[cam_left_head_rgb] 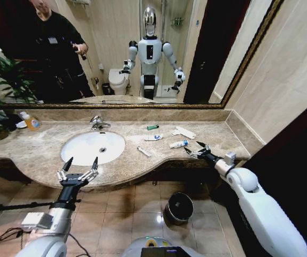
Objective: Pick up the trash from the sink and place it in the trash bin.
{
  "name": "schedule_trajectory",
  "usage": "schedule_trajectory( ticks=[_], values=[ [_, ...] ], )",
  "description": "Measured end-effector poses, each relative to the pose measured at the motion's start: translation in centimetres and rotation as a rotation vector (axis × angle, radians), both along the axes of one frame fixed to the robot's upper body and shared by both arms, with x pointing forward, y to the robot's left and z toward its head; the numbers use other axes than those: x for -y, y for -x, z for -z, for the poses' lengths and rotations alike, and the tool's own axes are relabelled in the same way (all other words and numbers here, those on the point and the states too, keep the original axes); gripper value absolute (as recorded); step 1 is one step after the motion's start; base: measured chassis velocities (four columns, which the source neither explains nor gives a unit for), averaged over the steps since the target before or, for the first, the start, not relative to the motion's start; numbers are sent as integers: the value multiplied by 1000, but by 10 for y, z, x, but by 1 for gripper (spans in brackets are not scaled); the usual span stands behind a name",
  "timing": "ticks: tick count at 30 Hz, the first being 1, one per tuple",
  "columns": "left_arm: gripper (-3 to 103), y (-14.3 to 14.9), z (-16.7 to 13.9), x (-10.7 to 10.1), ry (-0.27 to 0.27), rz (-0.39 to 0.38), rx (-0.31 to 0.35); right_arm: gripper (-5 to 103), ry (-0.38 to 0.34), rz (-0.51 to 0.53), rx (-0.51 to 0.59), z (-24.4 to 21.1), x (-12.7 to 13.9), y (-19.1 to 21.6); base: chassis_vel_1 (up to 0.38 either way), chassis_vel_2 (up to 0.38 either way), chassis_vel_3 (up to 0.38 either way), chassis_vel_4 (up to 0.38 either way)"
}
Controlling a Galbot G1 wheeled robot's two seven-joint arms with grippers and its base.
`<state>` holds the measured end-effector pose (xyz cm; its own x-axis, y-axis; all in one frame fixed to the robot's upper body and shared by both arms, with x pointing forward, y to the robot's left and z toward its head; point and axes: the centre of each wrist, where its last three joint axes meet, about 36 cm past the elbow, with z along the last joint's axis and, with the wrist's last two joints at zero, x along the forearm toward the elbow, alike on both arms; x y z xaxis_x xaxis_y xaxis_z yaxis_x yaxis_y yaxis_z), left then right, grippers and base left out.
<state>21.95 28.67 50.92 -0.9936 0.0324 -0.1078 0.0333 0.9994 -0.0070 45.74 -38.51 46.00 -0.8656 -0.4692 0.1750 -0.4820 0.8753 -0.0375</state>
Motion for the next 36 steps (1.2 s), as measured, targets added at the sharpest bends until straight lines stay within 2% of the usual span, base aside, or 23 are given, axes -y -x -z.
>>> schedule_trajectory(
  ticks=[9,11,18,19,30,36],
  values=[
    [100,0,0,0,0,0,0,100,77,-140,-34,-5,14,-37,0,0,0,0],
    [100,0,0,0,0,0,0,100,101,-196,-40,-12,17,-56,0,0,0,0],
    [100,0,0,0,0,0,0,100,148,-249,-54,-24,17,-92,0,0,0,0],
    [100,0,0,0,0,0,0,100,185,-280,-68,-27,19,-104,0,0,0,0],
    [100,0,0,0,0,0,0,100,294,-353,-118,-29,14,-126,0,0,0,0],
    [100,0,0,0,0,0,0,100,347,-367,-126,-33,-2,-136,0,0,0,0]
  ],
)
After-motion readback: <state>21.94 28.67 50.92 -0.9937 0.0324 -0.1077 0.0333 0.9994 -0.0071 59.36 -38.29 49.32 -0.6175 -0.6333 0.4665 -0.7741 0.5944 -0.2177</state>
